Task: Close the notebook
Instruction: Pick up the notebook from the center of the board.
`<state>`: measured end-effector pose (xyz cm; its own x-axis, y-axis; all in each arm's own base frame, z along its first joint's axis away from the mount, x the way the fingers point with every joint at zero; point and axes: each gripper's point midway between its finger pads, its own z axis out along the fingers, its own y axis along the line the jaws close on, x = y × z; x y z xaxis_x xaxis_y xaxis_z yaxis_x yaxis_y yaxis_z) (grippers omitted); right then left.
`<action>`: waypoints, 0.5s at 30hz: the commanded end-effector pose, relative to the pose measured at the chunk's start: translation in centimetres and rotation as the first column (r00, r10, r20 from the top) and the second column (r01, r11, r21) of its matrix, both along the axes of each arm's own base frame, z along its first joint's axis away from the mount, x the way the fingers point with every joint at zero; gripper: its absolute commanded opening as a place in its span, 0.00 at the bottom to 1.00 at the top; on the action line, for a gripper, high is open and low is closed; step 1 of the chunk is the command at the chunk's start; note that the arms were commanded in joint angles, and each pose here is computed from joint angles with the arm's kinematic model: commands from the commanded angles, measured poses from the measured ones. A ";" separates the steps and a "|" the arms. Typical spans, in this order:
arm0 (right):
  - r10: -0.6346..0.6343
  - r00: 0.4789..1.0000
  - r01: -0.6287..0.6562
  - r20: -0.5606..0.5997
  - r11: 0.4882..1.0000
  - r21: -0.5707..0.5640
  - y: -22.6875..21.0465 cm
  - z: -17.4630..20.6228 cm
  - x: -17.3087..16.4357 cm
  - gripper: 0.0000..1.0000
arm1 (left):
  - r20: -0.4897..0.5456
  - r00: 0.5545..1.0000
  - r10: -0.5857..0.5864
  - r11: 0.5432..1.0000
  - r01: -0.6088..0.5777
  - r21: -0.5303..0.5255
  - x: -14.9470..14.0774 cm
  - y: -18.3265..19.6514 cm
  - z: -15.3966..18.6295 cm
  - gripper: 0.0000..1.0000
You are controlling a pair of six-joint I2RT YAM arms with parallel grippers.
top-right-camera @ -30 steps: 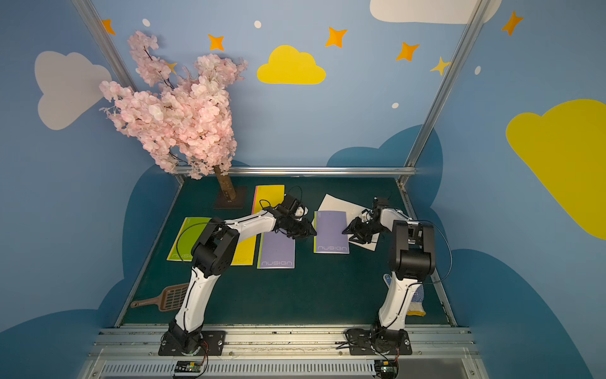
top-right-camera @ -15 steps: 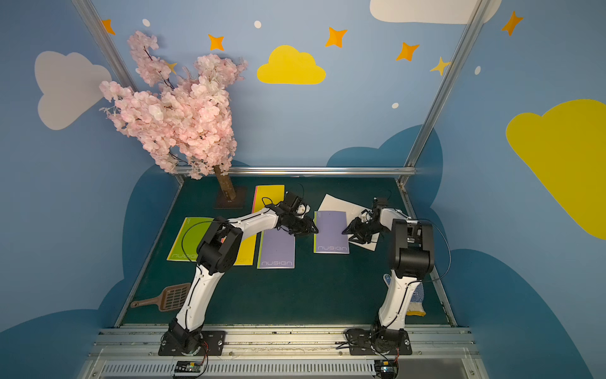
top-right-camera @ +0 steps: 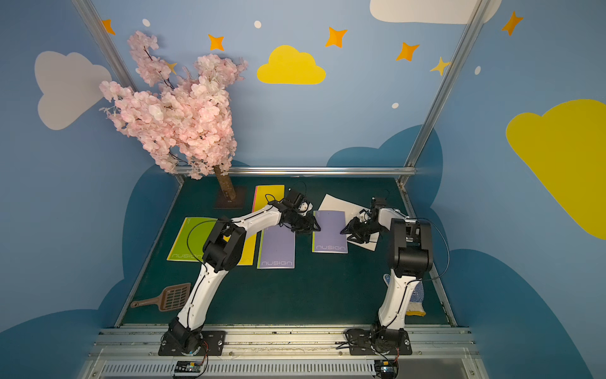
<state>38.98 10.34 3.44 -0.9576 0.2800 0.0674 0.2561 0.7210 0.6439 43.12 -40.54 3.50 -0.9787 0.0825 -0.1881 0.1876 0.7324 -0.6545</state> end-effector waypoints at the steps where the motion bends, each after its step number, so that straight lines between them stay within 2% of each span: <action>1: 0.024 0.999 -0.024 -0.025 1.000 -0.013 0.7 -1.3 -0.3 0.47 | -0.059 0.998 -0.006 0.998 0.010 0.069 -0.7 1.0 -3.7 0.51; 6: 0.031 0.999 -0.032 -0.027 0.999 -0.012 1.2 -1.5 -0.5 0.47 | -0.086 0.995 -0.041 0.999 0.040 -0.016 -1.2 -0.2 -3.2 0.49; 13: 0.045 0.999 -0.045 -0.028 0.999 -0.010 1.9 -1.7 -1.2 0.47 | -0.036 0.997 -0.070 0.968 0.059 -0.242 -1.5 -1.8 1.6 0.49; 15: 0.047 0.998 -0.047 -0.030 0.999 -0.010 2.1 -1.7 -1.4 0.47 | -0.016 0.998 -0.066 0.960 0.059 -0.275 -1.5 -1.8 2.8 0.49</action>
<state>38.98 10.82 3.40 -0.9599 0.2736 0.0607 0.2476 0.7264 0.6411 42.98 -40.44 3.86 -0.9845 0.0614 -0.1645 0.1675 0.6099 -0.7746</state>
